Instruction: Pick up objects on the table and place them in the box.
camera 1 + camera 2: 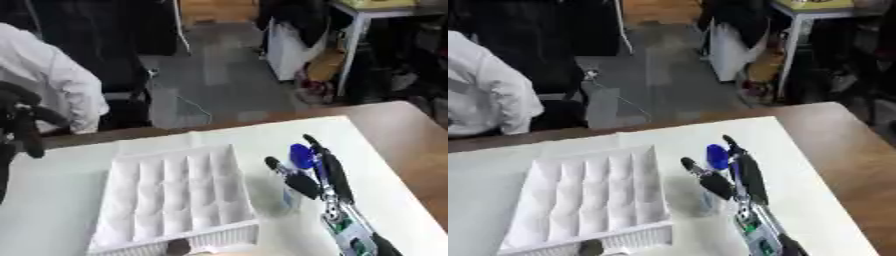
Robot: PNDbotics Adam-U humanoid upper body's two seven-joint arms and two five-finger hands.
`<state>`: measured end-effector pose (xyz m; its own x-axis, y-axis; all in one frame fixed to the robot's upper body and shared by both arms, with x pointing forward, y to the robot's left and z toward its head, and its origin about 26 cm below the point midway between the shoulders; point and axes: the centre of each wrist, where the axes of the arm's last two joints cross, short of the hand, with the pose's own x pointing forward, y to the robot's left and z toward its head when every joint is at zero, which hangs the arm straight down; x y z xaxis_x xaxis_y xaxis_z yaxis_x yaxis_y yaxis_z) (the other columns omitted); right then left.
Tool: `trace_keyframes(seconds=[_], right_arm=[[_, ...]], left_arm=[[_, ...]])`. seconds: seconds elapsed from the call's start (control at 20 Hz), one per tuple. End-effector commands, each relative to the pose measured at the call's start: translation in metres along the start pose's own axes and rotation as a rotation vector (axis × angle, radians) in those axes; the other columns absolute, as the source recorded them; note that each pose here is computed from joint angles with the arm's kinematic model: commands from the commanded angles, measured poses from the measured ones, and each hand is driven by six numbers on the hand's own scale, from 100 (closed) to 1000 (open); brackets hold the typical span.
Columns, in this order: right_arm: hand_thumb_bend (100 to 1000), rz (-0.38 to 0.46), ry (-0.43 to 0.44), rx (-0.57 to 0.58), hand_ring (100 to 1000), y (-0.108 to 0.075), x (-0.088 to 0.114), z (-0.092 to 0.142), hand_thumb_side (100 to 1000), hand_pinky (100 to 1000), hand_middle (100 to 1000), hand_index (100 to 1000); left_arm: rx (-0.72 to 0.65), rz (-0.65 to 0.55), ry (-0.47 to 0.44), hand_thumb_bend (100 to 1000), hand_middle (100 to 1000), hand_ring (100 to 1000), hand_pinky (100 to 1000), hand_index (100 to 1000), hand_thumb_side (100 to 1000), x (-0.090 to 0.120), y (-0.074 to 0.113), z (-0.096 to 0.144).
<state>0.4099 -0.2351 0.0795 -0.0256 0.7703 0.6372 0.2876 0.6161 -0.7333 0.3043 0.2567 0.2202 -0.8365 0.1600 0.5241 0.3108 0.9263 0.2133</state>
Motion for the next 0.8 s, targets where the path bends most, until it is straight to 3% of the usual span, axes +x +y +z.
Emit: trace_keyframes(seconds=[0.05, 0.1, 0.15, 0.25, 0.45, 0.55, 0.75, 0.8], right_arm=[[722, -0.025, -0.008, -0.025, 711, -0.003, 0.005, -0.004, 768, 386, 393, 844], [698, -0.032, 0.0, -0.026, 637, -0.002, 0.003, -0.004, 742, 280, 351, 816], [695, -0.039, 0.007, -0.028, 497, -0.001, 0.003, -0.004, 670, 100, 231, 753], [711, -0.051, 0.02, -0.027, 343, 0.001, 0.0, -0.004, 566, 100, 100, 645], [656, -0.062, 0.036, -0.013, 170, 0.006, -0.005, -0.004, 518, 100, 100, 459], [531, -0.058, 0.03, 0.001, 109, 0.007, -0.009, -0.003, 567, 100, 100, 427], [225, -0.058, -0.01, 0.0, 100, 0.007, -0.012, -0.003, 671, 100, 100, 395], [188, -0.06, -0.026, -0.012, 100, 0.006, -0.011, -0.004, 675, 100, 100, 391]], left_arm=[[-0.016, -0.009, -0.026, 447, 610, 308, 587, 684, 871, 0.006, 0.001, -0.007], [-0.016, -0.009, -0.026, 447, 610, 308, 587, 684, 872, 0.006, 0.001, -0.007], [-0.016, -0.009, -0.026, 447, 610, 308, 587, 684, 872, 0.006, 0.001, -0.007], [-0.017, -0.009, -0.026, 447, 610, 308, 587, 684, 872, 0.006, 0.001, -0.007], [-0.017, -0.008, -0.026, 447, 610, 308, 587, 684, 872, 0.006, 0.001, -0.007], [-0.017, -0.009, -0.026, 446, 610, 307, 587, 684, 872, 0.006, 0.001, -0.007], [-0.019, -0.009, -0.027, 446, 609, 308, 587, 685, 872, 0.006, 0.001, -0.007], [-0.02, -0.009, -0.027, 446, 609, 308, 587, 685, 872, 0.006, 0.001, -0.007]])
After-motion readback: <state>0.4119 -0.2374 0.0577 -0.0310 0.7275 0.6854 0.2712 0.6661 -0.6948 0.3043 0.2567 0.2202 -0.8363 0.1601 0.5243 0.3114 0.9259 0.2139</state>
